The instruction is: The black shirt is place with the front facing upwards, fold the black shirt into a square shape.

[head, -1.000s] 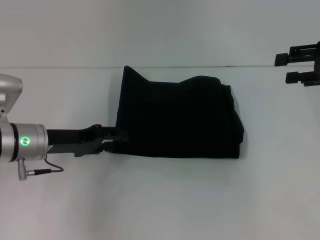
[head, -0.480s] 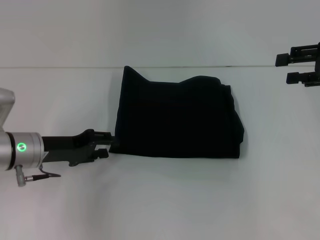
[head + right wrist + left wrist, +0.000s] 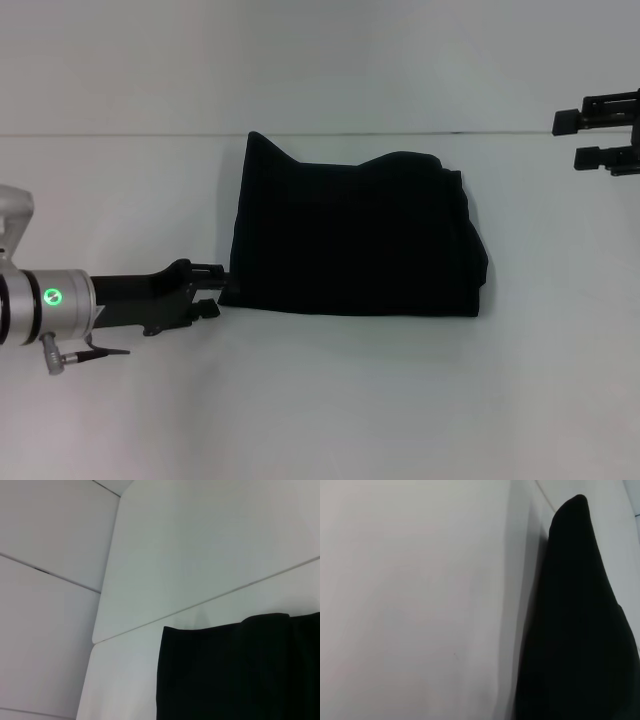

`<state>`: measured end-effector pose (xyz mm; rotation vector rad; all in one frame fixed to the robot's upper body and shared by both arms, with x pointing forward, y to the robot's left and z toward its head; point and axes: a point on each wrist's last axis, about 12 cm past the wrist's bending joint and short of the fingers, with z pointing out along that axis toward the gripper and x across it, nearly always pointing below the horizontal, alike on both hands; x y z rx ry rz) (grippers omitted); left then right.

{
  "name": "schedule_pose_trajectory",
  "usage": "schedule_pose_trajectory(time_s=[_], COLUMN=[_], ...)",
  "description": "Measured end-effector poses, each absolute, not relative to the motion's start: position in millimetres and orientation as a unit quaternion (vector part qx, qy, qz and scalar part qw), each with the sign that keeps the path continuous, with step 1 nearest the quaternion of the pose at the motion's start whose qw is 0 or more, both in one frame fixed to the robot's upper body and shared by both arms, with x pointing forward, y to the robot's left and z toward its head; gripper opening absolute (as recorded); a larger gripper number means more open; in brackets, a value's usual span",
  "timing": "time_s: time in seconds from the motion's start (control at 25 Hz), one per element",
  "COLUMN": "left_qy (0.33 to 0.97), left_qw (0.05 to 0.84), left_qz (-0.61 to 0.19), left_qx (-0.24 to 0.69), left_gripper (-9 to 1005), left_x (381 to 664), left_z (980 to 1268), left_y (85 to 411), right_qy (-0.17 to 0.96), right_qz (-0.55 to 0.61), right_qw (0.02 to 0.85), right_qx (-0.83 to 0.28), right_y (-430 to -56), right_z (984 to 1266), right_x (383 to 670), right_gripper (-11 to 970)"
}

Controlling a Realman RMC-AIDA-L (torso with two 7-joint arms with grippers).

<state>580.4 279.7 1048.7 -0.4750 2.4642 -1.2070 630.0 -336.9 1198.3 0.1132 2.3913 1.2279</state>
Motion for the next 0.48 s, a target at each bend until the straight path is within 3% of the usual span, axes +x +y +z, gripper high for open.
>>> schedule_pose_trajectory(time_s=[0.48], left_qy=[0.87], left_qw=[0.173], left_qz=[-0.425], left_qx=[-0.178], left_gripper=[536], left_x=[581.6], left_z=[1047.5], left_y=[277.2], right_qy=[0.866], right_qz=[0.445], right_qw=[0.224], right_qx=[0.042], right_y=[-337.5], right_z=[1197.7], right_x=[629.4], right_gripper=[728])
